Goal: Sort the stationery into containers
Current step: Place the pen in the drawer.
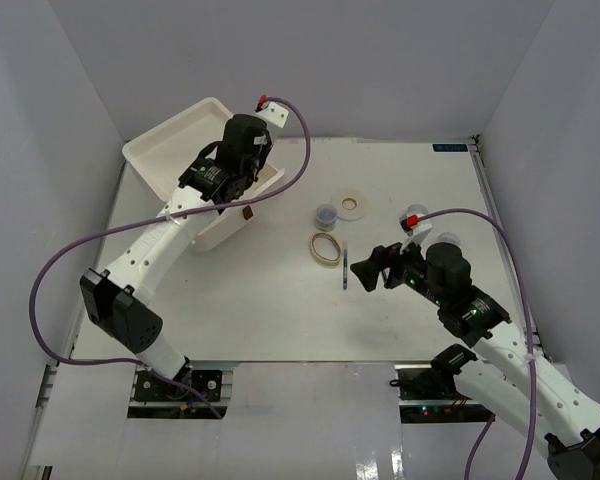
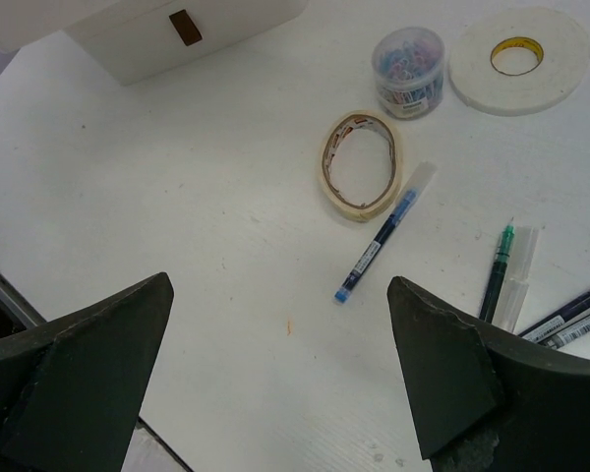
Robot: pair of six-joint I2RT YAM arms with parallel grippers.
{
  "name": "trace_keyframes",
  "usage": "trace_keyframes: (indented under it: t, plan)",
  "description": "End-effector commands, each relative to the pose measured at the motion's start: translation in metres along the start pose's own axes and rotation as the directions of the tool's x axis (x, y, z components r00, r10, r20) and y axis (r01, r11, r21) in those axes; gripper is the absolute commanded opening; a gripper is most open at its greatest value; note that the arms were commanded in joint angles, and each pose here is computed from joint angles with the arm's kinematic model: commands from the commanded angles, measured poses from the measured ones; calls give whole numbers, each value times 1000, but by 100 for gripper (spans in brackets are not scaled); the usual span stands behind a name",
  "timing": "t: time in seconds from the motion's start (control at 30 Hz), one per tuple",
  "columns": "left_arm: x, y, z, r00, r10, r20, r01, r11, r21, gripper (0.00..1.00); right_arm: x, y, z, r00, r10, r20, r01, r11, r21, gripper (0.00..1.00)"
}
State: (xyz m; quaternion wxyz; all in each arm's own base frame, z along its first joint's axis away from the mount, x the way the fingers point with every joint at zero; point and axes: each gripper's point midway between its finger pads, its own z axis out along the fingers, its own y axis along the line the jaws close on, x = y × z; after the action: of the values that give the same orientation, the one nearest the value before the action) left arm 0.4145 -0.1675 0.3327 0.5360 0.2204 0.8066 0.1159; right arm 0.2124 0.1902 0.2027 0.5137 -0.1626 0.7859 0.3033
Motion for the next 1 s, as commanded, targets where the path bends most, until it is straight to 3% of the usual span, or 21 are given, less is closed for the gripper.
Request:
trace_keyframes:
  t: [0.0, 0.1, 0.3, 0.43, 0.53, 0.67, 0.9, 0.97]
  plan:
    - [25, 1, 14, 993, 89, -76, -87, 996, 22, 24, -4, 3, -1, 999, -27, 19, 27, 1000, -15, 96]
    - [48, -1, 25, 986, 105, -132, -103, 994, 23, 28, -2, -2, -3, 999, -34, 12, 34, 999, 11, 96]
    - [40, 5, 18, 994, 37, -105, -36, 999, 6, 64, 4, -7, -5, 999, -46, -5, 46, 998, 30, 95]
    - [13, 15, 0, 997, -68, -30, 68, 998, 0, 70, 7, -10, -4, 999, -50, -13, 50, 998, 44, 95]
    - [-11, 11, -23, 978, -205, 48, 200, 976, 90, 70, 6, -11, -3, 999, -47, -18, 48, 998, 47, 95]
    - [-33, -4, -67, 919, -382, 99, 344, 898, 274, 72, 7, -11, -2, 998, -54, -23, 55, 997, 48, 95]
    - [-2, -68, -89, 858, -504, -99, 477, 711, 517, 79, 7, -18, -1, 998, -58, -22, 60, 995, 79, 95]
    - [18, -85, -84, 847, -507, -160, 507, 681, 528, 88, 9, -19, -1, 998, -55, -25, 57, 995, 86, 95]
